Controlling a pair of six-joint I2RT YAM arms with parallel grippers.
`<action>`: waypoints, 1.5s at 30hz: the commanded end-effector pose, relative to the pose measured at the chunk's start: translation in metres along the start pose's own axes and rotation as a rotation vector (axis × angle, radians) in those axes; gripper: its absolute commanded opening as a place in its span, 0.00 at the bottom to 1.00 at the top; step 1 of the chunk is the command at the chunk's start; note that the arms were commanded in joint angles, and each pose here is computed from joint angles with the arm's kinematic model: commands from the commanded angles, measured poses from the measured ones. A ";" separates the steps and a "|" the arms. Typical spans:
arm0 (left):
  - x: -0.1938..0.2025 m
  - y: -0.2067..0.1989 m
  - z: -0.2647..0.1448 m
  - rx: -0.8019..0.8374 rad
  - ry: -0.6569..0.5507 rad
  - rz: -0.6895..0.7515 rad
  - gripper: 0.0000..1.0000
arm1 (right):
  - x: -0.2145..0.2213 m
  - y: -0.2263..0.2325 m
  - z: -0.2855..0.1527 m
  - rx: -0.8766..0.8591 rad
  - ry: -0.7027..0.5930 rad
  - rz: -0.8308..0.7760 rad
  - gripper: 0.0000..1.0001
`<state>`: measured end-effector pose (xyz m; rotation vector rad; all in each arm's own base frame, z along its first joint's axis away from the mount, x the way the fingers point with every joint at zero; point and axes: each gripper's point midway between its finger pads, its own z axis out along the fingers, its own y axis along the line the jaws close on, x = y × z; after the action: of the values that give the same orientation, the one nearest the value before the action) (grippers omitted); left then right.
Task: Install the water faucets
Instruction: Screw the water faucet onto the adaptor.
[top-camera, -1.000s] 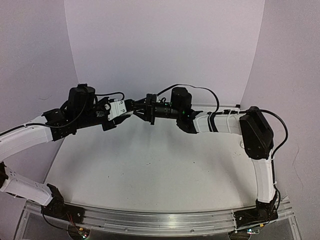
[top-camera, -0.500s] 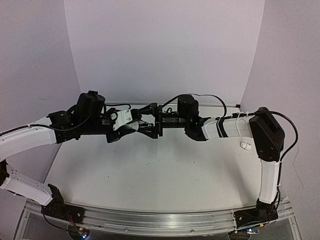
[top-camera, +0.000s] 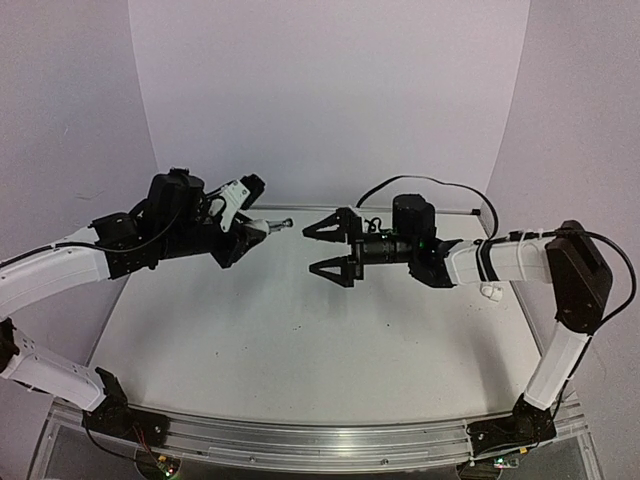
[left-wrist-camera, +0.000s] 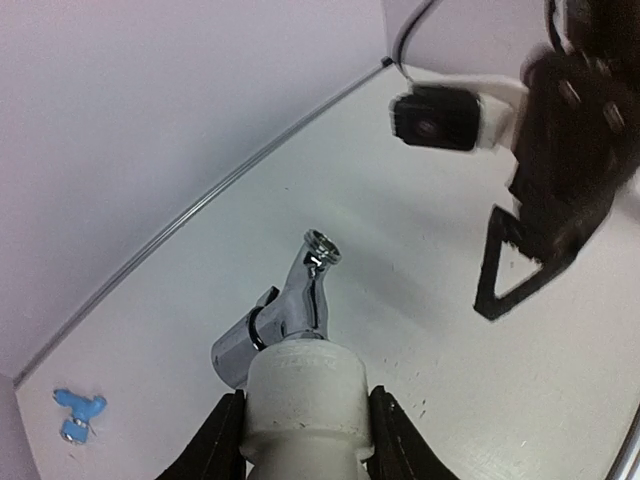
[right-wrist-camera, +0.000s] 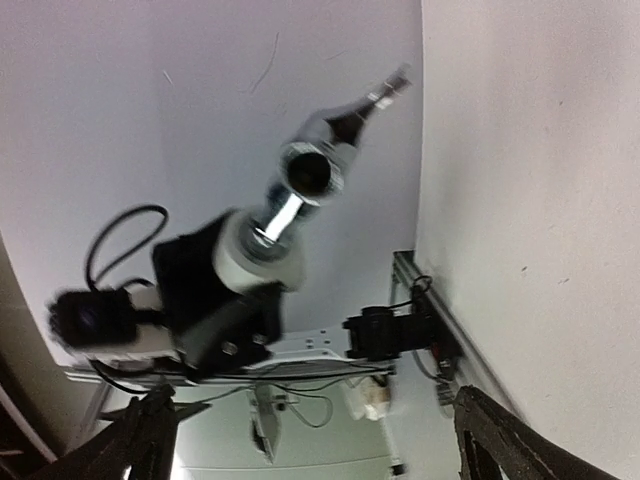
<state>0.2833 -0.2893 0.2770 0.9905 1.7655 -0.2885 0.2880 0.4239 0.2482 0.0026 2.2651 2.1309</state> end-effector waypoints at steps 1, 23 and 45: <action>-0.085 0.048 -0.039 -0.049 -0.262 -0.472 0.00 | 0.014 0.027 -0.020 0.103 0.030 -0.732 0.95; -0.113 -0.018 -0.070 0.827 -0.167 -0.895 0.00 | 0.011 0.108 0.000 -0.181 0.181 -1.336 0.92; -0.036 -0.043 -0.055 0.498 -0.436 0.281 0.00 | 0.010 0.087 0.013 -0.176 0.257 -0.189 0.00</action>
<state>0.2374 -0.3153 0.3408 0.9562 1.6889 -1.3540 0.2640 0.4522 0.3258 -0.9363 1.8348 2.0477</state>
